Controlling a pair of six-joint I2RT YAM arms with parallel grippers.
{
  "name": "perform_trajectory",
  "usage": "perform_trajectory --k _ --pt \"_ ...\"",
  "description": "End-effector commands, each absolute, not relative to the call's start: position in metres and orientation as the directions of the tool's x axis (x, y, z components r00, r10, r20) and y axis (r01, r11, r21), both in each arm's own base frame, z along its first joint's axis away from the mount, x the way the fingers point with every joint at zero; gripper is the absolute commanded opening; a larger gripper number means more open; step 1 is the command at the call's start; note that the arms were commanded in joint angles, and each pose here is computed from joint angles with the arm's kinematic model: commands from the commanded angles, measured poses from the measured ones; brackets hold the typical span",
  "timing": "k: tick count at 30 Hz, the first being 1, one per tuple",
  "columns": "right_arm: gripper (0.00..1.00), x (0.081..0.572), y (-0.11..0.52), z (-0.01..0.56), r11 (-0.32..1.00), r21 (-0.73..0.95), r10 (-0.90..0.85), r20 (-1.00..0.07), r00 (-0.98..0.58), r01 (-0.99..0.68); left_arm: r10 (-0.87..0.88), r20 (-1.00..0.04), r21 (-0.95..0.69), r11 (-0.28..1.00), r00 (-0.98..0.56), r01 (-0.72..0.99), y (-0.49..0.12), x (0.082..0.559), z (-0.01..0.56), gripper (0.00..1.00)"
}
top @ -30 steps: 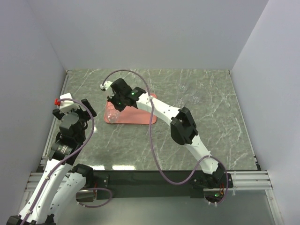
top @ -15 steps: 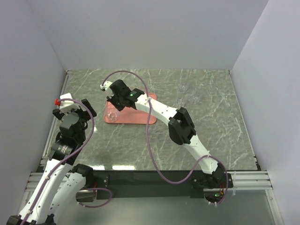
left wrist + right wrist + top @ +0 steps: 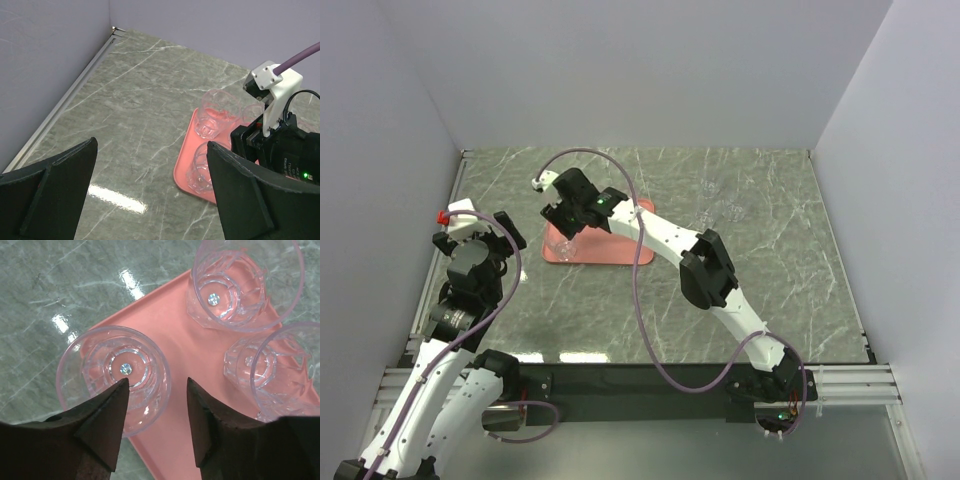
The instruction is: Place the glasses into the tray
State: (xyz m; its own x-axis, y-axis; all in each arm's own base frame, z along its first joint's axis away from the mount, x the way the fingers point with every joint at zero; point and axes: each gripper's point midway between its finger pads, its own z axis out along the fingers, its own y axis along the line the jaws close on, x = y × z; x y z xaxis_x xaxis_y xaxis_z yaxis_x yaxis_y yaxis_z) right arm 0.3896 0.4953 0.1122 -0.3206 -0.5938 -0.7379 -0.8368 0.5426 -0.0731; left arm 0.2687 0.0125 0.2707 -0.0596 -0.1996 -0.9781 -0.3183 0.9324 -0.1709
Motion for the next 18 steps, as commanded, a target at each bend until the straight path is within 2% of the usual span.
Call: perform_trajectory --k 1,5,7,13,18 --pt "0.59 0.394 0.498 0.182 0.543 -0.11 -0.527 -0.817 -0.235 -0.833 -0.215 -0.976 -0.199 0.932 -0.021 -0.303 0.011 0.271 0.28 0.97" --pt "0.63 0.395 0.479 0.204 0.524 -0.139 -0.54 -0.817 -0.202 -0.84 -0.219 -0.976 -0.204 0.936 -0.02 -0.288 0.009 0.271 0.281 0.96" --pt "0.66 0.385 0.47 0.209 0.466 -0.152 -0.573 -0.802 -0.167 -0.871 -0.219 -0.975 -0.205 0.937 -0.02 -0.282 0.008 0.27 0.281 0.97" --pt "0.67 0.359 0.436 0.217 0.359 -0.155 -0.625 -0.773 -0.114 -0.92 -0.222 -0.975 -0.216 0.947 -0.001 -0.239 0.003 0.268 0.286 0.98" --pt "0.67 0.341 0.403 0.225 0.332 -0.16 -0.641 -0.761 -0.098 -0.929 -0.228 -0.974 -0.226 0.955 0.011 -0.194 -0.004 0.267 0.29 0.99"
